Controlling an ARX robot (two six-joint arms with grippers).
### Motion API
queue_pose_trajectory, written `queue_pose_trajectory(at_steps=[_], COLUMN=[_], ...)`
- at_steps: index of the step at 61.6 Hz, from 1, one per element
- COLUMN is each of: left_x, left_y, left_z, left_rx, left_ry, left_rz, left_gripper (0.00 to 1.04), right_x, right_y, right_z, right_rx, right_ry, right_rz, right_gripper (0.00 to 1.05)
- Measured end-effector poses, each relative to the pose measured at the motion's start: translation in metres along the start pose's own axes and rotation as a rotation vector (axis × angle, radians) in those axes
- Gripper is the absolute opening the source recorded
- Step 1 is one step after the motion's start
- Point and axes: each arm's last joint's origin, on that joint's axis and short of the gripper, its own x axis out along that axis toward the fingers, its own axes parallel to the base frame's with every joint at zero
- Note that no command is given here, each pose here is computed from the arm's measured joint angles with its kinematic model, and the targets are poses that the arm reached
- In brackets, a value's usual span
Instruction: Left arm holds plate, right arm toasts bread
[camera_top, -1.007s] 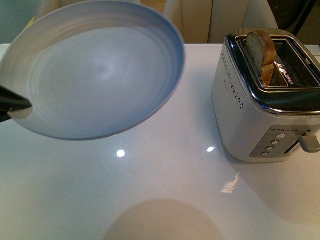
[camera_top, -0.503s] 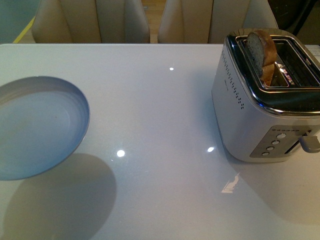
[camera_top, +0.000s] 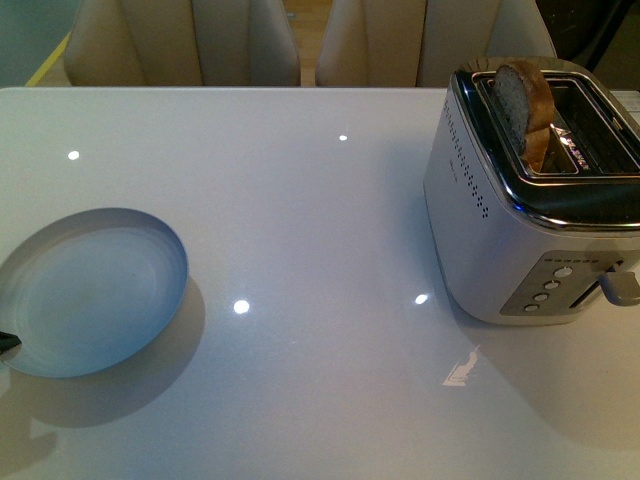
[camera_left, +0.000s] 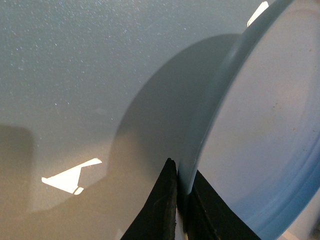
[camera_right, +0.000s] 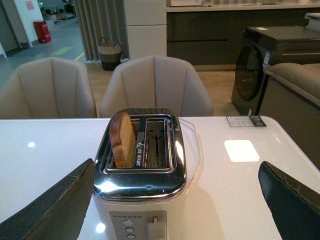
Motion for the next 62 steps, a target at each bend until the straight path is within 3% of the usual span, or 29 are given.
queue_pose_trajectory(at_steps=[22,31,41,50,55,62], left_x=[0.018,0.018,0.005,-0.053,-0.088,-0.15], left_y=[0.006,0.004,0.007,0.013,-0.003,-0.056], left_z=[0.012,0.013,0.006,-0.005,-0.006,-0.008], left_rx=[-0.021,-0.018,-0.024,-0.008,0.047,0.208], left_ry=[0.011,0.006,-0.016,-0.156,-0.228,-0.37], left_rz=[0.015,-0.006,-0.016,-0.054,-0.095,-0.192], left_gripper=[0.03,0.36,0.62,0.97,0.97,0.98], right_x=[0.0,0.0,0.0,0.0,0.0,0.0], right_y=[0.0,0.0,0.0,0.0,0.0,0.0], right_z=[0.0,0.0,0.0,0.0,0.0,0.0], right_rx=[0.0,0.0,0.0,0.0,0.0,0.0], right_ry=[0.0,0.0,0.0,0.0,0.0,0.0], right_rz=[0.0,0.0,0.0,0.0,0.0,0.0], right_gripper=[0.96,0.96,0.96,0.96,0.96,0.96])
